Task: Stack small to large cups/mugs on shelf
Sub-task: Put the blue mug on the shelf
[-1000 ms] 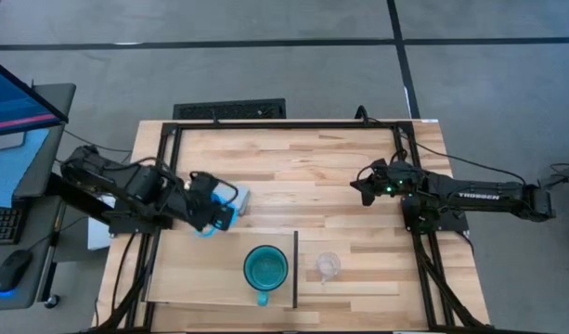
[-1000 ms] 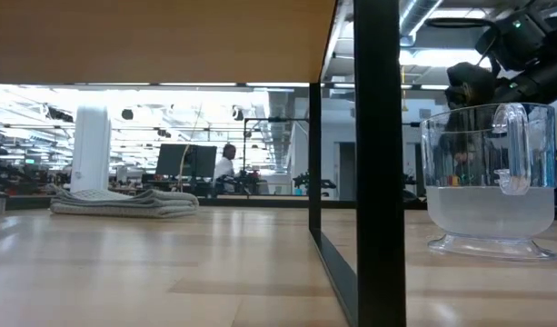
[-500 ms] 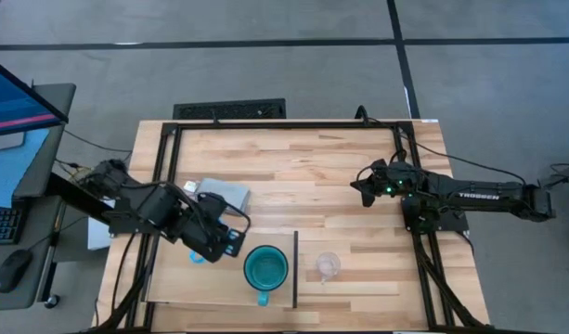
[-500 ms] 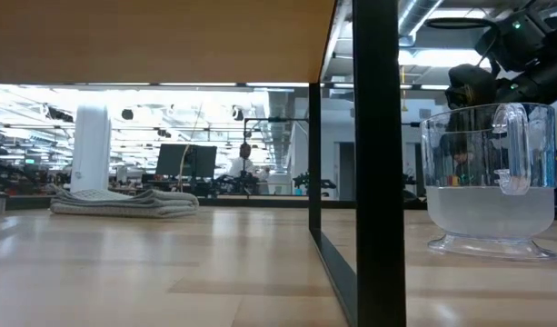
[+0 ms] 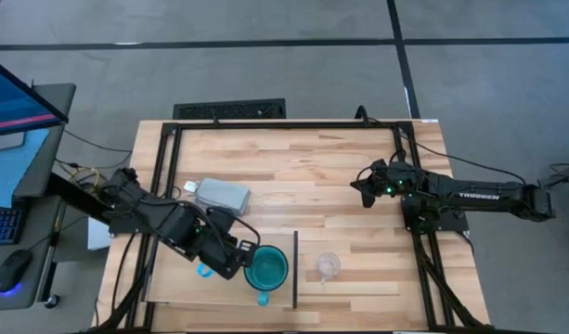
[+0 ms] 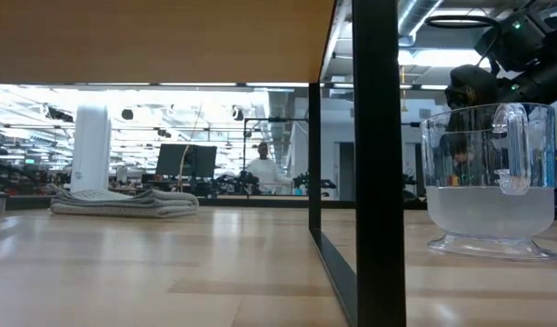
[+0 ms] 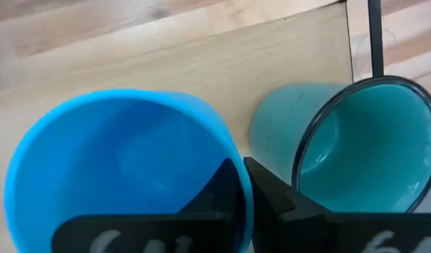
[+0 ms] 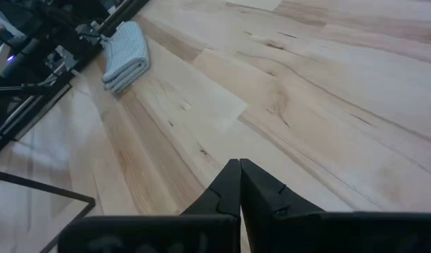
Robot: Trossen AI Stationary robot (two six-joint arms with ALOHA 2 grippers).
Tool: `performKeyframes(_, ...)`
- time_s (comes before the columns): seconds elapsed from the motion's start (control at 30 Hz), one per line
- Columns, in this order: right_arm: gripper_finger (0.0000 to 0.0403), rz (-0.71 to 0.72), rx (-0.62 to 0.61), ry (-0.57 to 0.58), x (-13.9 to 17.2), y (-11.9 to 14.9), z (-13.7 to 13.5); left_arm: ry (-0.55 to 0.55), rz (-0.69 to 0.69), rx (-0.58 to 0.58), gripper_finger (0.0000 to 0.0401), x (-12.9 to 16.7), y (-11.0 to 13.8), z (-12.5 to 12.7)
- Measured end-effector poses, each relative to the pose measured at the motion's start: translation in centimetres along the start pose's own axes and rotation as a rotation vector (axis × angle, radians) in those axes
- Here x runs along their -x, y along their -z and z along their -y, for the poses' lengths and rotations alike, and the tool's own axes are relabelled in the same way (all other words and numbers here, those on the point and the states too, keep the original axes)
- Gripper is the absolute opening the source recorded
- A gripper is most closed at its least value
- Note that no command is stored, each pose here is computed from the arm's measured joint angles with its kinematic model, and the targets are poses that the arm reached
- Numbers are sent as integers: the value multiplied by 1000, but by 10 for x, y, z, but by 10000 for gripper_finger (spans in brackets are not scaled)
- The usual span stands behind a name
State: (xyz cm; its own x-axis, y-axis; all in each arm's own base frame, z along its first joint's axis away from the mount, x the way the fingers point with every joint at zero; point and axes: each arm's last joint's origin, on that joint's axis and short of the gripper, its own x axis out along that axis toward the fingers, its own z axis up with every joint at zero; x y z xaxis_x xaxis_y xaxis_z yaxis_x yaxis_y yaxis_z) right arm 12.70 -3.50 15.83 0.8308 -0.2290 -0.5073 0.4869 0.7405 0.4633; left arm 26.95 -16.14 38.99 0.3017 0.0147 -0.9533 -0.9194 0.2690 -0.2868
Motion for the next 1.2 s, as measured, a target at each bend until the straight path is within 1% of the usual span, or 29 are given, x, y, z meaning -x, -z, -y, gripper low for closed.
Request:
performKeyframes(0.27, 27, -1, 3, -1, 0, 0, 0, -42, -35, 62, 0, -10, 14, 3)
performKeyframes(0.4, 27, 1, 39, -3, 0, 0, 0, -76, -43, 95, 0, -20, 19, 7)
performKeyframes(0.63, 27, 4, 53, -5, 0, 0, 0, -129, -48, 105, 0, -39, 25, 14)
performKeyframes(0.87, 27, 0, 54, -12, 0, 0, -1, -122, -17, 162, 0, -39, 25, 14)
performKeyframes(1.2, 27, -8, 105, -27, 0, 0, -1, -122, -16, 162, 4, -39, 24, 15)
